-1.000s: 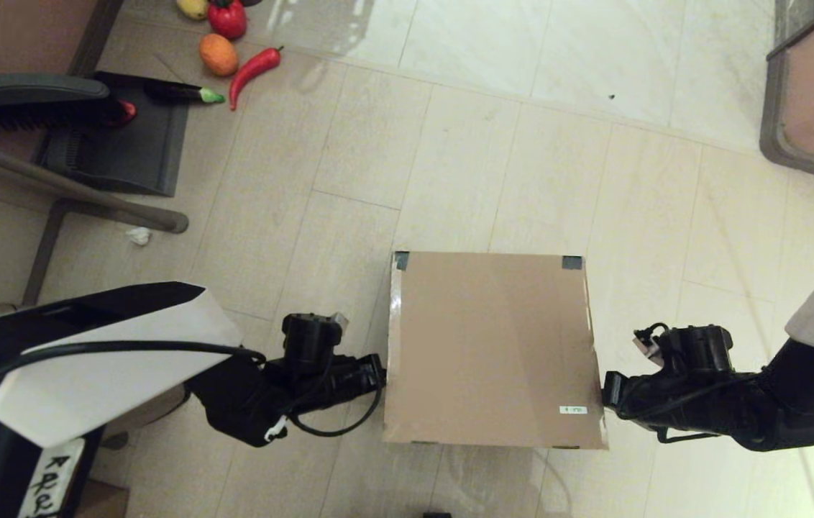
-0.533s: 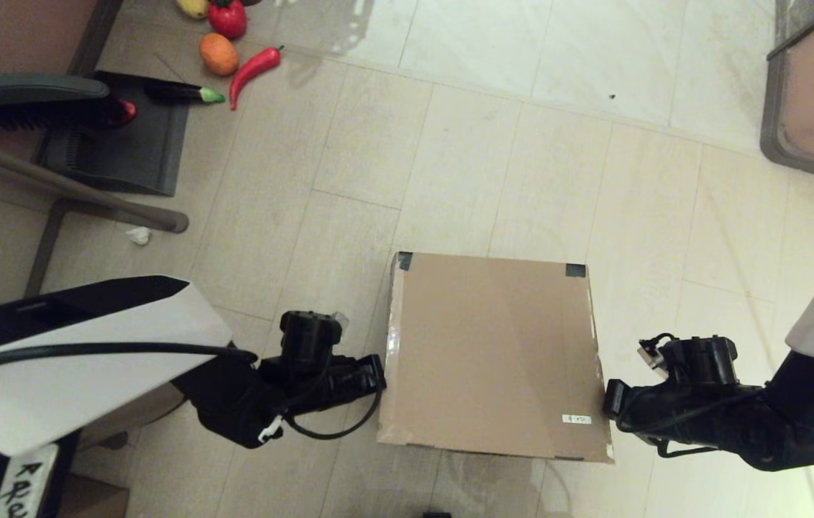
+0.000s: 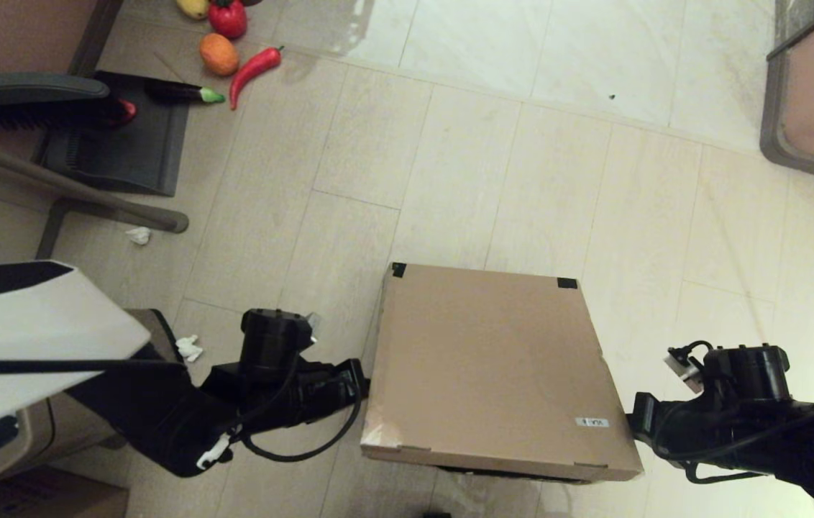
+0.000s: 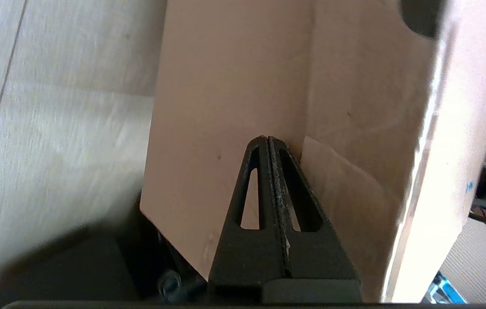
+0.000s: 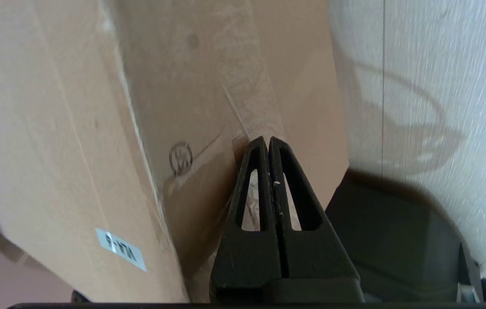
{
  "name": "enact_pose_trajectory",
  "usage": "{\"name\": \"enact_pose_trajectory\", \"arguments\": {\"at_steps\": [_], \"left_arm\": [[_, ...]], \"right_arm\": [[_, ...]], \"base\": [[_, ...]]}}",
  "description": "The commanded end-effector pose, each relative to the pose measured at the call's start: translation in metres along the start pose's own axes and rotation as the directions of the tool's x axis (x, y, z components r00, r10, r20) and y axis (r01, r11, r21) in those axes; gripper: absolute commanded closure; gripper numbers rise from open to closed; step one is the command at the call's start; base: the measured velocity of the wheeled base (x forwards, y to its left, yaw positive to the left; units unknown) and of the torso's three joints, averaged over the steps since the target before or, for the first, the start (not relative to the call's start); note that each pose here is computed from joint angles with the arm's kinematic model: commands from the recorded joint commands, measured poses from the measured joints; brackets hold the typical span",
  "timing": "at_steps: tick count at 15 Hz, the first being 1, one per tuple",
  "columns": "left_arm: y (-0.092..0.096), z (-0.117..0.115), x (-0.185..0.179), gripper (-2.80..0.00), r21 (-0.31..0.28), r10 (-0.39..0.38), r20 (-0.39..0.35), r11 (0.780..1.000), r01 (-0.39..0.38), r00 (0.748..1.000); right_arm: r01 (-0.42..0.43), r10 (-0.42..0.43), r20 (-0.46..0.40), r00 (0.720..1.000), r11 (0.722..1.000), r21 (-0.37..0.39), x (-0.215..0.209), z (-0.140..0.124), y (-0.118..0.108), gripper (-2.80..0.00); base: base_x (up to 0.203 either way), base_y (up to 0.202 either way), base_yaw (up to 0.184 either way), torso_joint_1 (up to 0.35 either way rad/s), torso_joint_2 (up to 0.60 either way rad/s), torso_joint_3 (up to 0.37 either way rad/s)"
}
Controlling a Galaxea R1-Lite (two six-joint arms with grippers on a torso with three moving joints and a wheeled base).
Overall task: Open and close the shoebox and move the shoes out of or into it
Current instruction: Open the shoe box
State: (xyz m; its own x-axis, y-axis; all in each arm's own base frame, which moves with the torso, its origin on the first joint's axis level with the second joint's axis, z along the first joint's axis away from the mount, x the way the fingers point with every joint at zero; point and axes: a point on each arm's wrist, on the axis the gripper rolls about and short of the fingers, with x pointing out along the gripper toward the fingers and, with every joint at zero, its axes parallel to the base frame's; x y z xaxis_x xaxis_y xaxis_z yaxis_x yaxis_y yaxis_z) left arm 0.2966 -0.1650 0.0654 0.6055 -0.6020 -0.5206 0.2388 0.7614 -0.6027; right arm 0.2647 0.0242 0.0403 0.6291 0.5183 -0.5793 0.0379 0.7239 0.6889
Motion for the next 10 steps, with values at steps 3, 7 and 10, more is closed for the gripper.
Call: {"name": "enact_pose_trajectory", "arguments": {"at_steps": [3,7,10], "left_arm": [[-0.006,0.000,-0.016,0.00,0.003,-0.016,0.017,1.000,0.016,1.000],[0.004,-0.007,-0.003,0.00,-0.009,0.015,-0.020,1.000,-0.016,1.000],[0.007,-0.007,0.008,0.00,-0.012,0.020,-0.028,1.000,-0.020,0.999]], "right_arm": [[-0.011,0.011,0.009,1.000,1.000,-0.004,-0.009,-0.004,0.004,0.00],[0.017,-0.017,-0.002,1.000,1.000,-0.003,0.004,0.000,-0.003,0.00],[0.018,-0.018,0.015,1.000,1.000,-0.010,0.012,0.008,-0.003,0.00]], "base": [[0.000,0.000,0.000,0.000,0.00,0.000],[0.000,0.000,0.000,0.000,0.00,0.000],[0.000,0.000,0.000,0.000,0.00,0.000]]}}
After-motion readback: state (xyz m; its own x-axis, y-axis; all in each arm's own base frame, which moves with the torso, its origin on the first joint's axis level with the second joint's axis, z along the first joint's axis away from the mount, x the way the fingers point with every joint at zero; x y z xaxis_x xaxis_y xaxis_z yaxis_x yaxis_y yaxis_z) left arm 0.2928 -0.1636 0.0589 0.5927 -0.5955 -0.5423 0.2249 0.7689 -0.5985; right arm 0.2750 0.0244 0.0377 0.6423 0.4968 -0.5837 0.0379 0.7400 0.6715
